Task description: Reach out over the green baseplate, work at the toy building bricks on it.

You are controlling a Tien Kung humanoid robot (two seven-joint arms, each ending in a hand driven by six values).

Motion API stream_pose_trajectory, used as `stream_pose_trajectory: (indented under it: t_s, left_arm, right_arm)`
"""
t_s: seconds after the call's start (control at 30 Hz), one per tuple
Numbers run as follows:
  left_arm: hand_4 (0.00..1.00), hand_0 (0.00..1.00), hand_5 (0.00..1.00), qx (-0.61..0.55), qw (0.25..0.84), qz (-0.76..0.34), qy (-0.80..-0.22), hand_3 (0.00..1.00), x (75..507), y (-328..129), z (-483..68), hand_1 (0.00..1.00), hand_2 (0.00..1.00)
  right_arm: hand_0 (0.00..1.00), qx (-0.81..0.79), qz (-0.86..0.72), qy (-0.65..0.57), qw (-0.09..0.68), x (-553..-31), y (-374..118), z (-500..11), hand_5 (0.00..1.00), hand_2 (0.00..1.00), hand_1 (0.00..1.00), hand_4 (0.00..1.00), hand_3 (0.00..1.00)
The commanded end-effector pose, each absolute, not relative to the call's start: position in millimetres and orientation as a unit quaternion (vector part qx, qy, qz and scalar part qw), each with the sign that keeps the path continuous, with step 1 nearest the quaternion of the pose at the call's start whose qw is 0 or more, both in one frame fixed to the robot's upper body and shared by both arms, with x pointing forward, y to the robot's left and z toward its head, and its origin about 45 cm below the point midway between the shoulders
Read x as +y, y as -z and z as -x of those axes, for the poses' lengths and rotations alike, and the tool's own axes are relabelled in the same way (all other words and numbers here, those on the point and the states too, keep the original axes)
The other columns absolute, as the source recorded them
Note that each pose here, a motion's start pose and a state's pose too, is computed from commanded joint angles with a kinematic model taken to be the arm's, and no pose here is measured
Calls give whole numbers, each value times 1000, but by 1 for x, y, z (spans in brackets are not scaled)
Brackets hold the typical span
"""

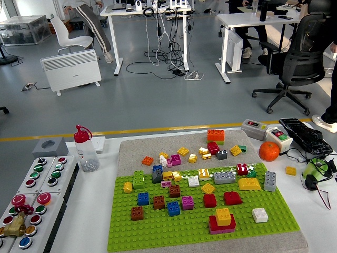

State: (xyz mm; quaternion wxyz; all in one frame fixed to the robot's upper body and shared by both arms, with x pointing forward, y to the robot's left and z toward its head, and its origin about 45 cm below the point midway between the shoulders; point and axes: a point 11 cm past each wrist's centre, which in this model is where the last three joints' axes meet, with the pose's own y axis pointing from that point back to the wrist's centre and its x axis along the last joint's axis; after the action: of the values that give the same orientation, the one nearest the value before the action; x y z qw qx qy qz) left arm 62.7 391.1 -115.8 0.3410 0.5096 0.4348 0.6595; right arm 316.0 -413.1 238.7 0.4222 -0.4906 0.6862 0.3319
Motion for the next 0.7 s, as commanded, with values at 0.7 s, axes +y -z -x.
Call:
stream_pose_trajectory:
  t_s: [0.7]
  left_arm:
    - [242, 664, 998, 434, 344, -510, -658, 445, 390, 116, -65, 612, 570]
  right_arm:
    - [811, 679, 491, -338, 429, -411, -243, -317, 535, 798, 783, 477, 758]
